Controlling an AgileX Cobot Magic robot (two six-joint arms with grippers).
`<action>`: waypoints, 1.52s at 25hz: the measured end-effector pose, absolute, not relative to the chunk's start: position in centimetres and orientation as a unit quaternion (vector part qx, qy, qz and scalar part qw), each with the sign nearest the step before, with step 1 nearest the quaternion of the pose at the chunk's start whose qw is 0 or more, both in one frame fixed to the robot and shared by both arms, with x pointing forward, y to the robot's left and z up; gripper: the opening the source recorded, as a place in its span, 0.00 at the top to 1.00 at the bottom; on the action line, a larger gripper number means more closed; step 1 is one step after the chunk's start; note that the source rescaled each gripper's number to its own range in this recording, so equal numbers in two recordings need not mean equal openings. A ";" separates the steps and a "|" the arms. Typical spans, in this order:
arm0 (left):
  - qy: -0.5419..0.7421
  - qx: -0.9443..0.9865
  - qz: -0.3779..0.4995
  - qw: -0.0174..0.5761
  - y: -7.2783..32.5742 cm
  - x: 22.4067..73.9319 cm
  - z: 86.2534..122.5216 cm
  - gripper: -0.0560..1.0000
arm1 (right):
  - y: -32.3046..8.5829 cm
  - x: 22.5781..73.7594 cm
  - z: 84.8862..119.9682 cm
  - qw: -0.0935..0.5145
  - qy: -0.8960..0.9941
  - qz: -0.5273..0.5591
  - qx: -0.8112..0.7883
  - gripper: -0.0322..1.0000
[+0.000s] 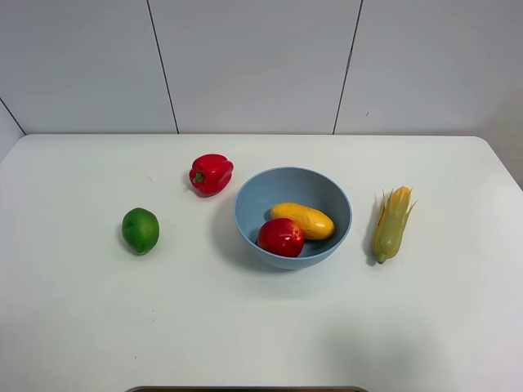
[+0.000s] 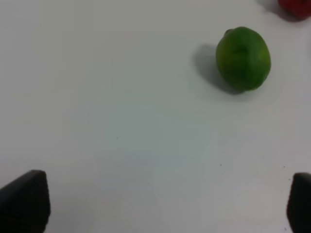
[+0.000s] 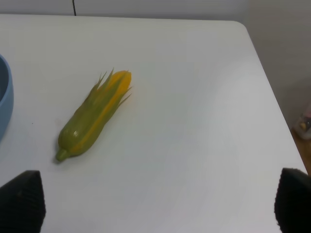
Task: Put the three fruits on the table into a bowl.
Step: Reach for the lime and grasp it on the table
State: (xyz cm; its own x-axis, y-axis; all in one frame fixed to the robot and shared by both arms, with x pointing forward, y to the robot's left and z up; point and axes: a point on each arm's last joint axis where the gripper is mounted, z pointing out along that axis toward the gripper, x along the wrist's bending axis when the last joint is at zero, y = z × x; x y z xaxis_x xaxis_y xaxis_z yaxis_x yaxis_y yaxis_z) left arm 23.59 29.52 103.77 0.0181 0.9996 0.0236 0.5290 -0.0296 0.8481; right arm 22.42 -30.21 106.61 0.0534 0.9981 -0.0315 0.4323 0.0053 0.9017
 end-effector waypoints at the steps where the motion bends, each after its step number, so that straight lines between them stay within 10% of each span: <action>1: 0.609 0.628 0.347 0.339 29.5 23.6 103.8 0.00 | -30.2 22.4 106.6 0.396 0.588 0.357 0.608 0.14; 38: 0.609 0.628 0.347 0.339 29.5 23.6 103.8 0.00 | -30.2 22.4 106.6 0.396 0.588 0.357 0.608 0.14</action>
State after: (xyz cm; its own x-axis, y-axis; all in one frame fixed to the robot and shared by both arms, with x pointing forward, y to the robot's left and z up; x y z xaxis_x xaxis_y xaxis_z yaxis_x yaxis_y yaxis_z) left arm 23.59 29.52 103.77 0.0178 0.9995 0.0242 0.5290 -0.0299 0.8481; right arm 22.42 -30.21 106.61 0.0534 0.9981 -0.0315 0.4323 0.0053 0.9017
